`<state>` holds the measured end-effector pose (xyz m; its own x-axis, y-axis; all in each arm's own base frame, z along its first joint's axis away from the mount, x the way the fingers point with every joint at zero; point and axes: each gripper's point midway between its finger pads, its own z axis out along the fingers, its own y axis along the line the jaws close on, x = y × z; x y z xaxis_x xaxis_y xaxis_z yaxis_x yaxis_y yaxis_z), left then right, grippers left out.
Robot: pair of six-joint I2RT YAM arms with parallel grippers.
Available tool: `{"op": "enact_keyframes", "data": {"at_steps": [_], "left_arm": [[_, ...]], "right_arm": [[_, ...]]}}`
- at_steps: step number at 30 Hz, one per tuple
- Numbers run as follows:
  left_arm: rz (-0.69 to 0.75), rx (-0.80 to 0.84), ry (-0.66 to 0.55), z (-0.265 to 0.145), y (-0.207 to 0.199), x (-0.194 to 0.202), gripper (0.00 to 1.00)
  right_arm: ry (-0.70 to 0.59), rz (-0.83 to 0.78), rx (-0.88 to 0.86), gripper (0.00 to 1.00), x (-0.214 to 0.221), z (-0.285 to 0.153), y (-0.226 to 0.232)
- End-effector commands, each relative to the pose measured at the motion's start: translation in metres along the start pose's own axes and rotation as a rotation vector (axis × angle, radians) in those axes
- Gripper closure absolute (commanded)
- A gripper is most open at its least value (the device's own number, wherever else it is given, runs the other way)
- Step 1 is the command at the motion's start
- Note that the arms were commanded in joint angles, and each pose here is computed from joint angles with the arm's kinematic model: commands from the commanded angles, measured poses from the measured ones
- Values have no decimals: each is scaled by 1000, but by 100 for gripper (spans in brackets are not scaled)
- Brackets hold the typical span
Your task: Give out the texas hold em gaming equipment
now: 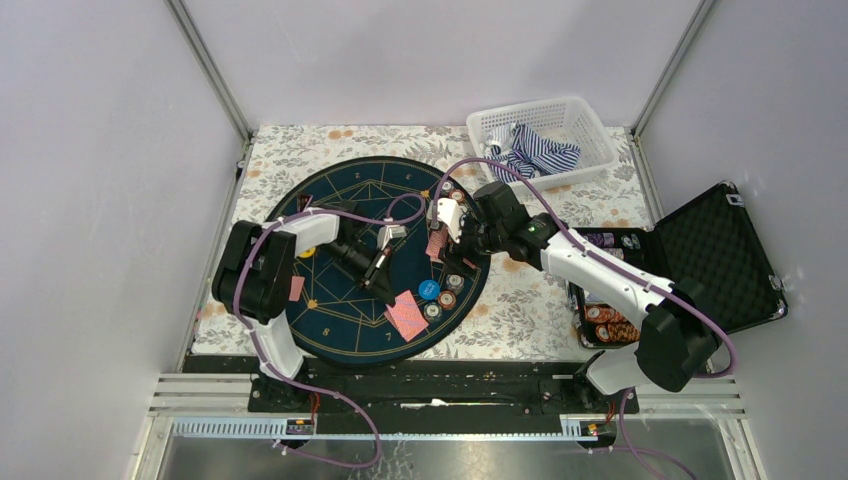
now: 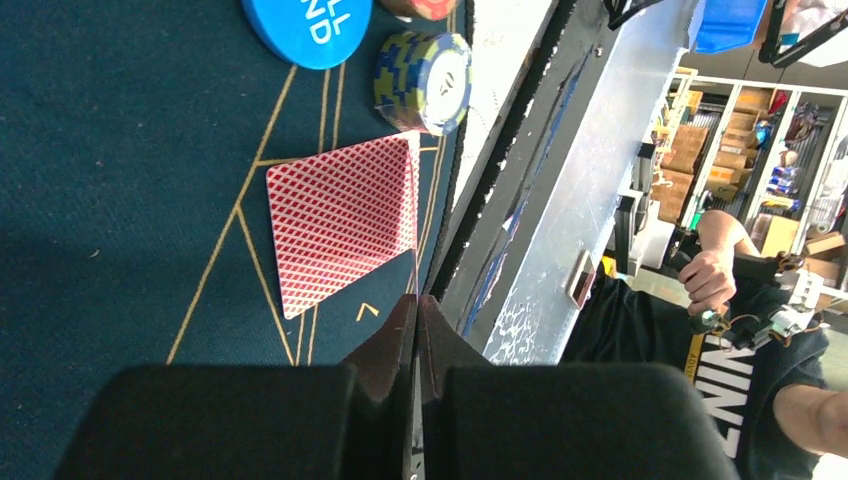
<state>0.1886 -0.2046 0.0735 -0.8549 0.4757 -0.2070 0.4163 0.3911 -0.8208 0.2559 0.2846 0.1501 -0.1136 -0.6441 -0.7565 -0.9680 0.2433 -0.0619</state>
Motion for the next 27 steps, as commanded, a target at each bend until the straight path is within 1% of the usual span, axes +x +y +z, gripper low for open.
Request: {"op": "enact_keyframes", "data": {"at_steps": [1,5,7,9,11,12,13,15,18,21,23,27], "left_arm": [[-16,-35,-4,1,10,-6,96],[-20,-69,-3,0,16,-7,85],[-17,-85,-8,-1,17,-8,77],[-13,-114,-12,-3,19,-9,73],[1,-145,-29,-8,19,-11,68],[9,-167,-42,-11,20,-13,64],[17,-189,-64,-16,21,-15,62],[26,-238,-113,-28,22,-19,55],[54,-306,-197,-48,20,-28,49],[110,-343,-325,-73,5,-49,43],[141,-313,-415,-87,-16,-64,39],[147,-151,-555,-98,-66,-91,38]], "right_arm": [[-63,-47,39,100,-22,-6,-7],[-64,-47,37,100,-22,-6,-6],[-64,-48,39,100,-22,-6,-7],[-63,-48,39,100,-22,-6,-7],[-63,-47,38,100,-22,-6,-7],[-63,-47,36,100,-22,-6,-6],[-64,-47,37,100,-22,-7,-6],[-64,-47,36,100,-22,-7,-6],[-64,-46,33,100,-22,-6,-6],[-71,-45,27,100,-25,-6,-5],[-75,-46,23,100,-27,-7,-5],[-89,-40,8,100,-31,-7,-2]]}}
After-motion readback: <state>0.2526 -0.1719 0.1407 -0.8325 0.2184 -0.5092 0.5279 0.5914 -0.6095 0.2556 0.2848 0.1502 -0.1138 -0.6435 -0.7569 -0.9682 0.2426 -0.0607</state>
